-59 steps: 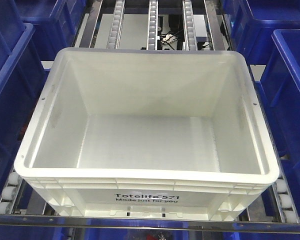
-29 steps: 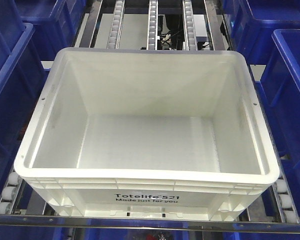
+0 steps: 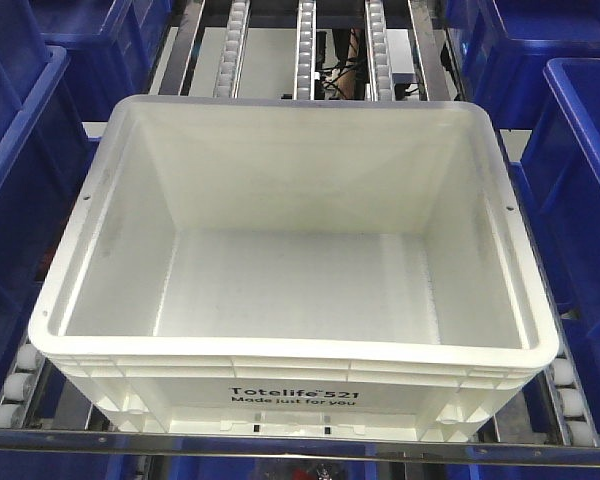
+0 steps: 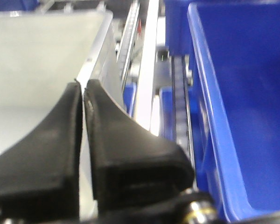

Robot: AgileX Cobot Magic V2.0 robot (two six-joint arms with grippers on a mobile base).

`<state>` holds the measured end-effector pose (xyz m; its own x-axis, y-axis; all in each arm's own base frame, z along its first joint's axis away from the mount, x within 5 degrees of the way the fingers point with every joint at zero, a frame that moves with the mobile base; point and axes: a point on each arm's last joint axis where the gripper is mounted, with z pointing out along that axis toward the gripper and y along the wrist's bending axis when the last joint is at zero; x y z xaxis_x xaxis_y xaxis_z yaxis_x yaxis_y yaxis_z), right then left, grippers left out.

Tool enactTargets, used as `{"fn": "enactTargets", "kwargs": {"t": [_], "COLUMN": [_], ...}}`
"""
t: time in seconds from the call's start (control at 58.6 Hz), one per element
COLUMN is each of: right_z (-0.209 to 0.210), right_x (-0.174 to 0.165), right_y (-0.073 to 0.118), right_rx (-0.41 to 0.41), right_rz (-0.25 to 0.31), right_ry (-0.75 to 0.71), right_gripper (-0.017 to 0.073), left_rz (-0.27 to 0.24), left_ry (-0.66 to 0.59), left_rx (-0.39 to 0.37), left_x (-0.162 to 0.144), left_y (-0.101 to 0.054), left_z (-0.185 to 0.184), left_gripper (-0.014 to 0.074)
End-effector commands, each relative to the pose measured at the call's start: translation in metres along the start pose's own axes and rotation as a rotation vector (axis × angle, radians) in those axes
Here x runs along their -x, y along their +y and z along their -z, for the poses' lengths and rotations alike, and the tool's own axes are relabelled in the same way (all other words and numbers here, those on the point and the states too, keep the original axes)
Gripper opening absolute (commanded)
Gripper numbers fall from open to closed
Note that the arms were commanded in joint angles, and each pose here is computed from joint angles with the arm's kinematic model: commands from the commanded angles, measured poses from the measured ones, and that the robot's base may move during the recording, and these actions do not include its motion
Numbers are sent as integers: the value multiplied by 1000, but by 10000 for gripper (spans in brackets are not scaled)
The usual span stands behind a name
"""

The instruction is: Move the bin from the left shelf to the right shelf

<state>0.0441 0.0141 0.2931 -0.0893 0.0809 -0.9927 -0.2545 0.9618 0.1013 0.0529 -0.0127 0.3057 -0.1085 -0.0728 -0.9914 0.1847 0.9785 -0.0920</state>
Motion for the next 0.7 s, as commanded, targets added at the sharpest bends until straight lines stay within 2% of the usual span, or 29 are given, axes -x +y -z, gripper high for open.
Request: {"fn": "enactTargets", "kwargs": {"t": [0.0, 0.068, 0.154, 0.239, 0.376, 0.563, 0.683], "right_z": [-2, -7, -13, -17, -18, -19, -19], "right_x": [28, 40, 51, 57, 59, 60, 60], "right_y": [3, 5, 7, 8, 8, 9, 9], "right_rx": [5, 10, 18, 28, 28, 33, 33], "right_rz": [-5, -12, -29, -53, -59, -73, -72], "right_ry": [32, 81, 94, 83, 55, 44, 46], "right_gripper": [-8, -8, -8, -8, -8, -8, -7], "left_rz": [-12, -13, -13, -12, -7, 58, 80], "left_ry": [-35, -64, -161, -240, -290, -204, -39], "left_rx": [-9, -8, -4, 1, 4, -25, -44], "left_x": [28, 40, 54, 61, 65, 58, 46], "left_y": [-3, -4, -4, -3, -3, -5, -7], "left_z": [-1, -2, 0, 2, 3, 1, -10], "left_gripper": [-6, -6, -6, -6, -6, -6, -6]}}
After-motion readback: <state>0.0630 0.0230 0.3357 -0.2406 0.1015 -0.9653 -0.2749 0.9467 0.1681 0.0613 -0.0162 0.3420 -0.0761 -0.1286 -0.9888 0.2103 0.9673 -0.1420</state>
